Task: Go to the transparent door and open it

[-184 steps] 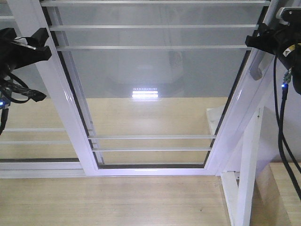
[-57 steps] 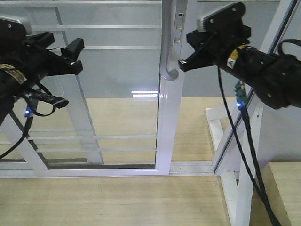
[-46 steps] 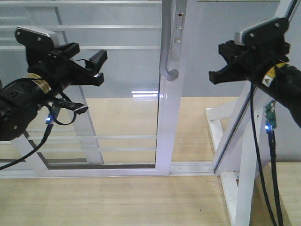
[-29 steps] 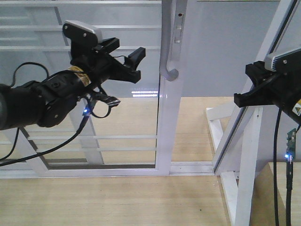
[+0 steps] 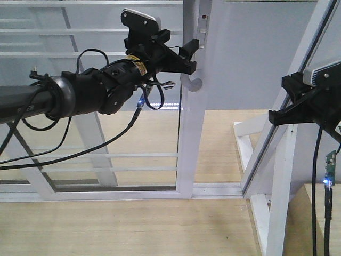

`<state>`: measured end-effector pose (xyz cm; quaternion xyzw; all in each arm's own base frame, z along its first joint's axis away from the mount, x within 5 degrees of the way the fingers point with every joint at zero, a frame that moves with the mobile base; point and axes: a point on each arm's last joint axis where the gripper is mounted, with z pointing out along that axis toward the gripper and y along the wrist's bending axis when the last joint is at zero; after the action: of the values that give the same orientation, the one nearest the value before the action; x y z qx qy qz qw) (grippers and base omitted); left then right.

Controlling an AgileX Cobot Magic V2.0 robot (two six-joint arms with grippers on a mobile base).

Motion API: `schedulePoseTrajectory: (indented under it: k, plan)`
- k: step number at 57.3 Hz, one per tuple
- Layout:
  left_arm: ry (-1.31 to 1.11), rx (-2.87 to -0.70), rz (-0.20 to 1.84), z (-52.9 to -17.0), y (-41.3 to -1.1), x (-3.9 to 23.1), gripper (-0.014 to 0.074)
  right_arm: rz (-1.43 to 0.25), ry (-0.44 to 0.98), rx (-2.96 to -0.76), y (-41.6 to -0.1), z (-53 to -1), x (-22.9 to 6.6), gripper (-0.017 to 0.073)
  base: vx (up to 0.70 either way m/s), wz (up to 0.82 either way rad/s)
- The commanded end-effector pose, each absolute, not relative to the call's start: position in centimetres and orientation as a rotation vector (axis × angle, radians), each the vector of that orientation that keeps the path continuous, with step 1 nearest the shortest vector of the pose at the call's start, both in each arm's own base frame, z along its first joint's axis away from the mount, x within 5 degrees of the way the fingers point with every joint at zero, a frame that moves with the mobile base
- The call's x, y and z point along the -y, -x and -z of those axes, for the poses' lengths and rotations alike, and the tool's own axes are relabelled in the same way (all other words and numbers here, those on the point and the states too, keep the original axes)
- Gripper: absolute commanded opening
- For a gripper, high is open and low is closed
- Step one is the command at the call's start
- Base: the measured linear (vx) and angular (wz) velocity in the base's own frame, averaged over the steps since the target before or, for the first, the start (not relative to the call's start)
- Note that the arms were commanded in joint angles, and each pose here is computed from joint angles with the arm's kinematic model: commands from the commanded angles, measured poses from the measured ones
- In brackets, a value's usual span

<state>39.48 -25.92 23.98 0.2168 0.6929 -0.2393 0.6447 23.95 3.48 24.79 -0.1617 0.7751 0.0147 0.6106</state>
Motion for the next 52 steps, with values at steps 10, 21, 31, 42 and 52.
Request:
schedulePoseTrajectory:
  k: [10,21,31,42,52]
  plan:
    - [-0.439,-1.445,0.578,-28.5,-41.2,27.2,0.0585,-0.04,0.36,-1.657,-24.1,-26.9,-3.5,-0.0006,0.0,0.0]
    - [-0.437,-1.446,0.572,-28.4,-42.5,28.0,0.0585,-0.039,0.361,-1.657,-24.1,-26.9,-3.5,-0.0006,0.0,0.0]
    - [-0.44,-1.474,0.556,-28.2,-43.3,28.4,0.058,-0.039,0.361,-1.657,-24.1,-26.9,-3.5,-0.0006,0.0,0.0]
    - [-0.443,-1.499,0.549,-27.9,-43.4,28.4,0.0369,-0.039,0.361,-1.657,-24.1,-26.9,-3.5,-0.0006,0.0,0.0]
    - [-0.445,-1.496,0.547,-28.2,-43.3,28.4,-0.001,-0.039,0.361,-1.657,-24.1,-26.9,-3.5,-0.0006,0.0,0.0]
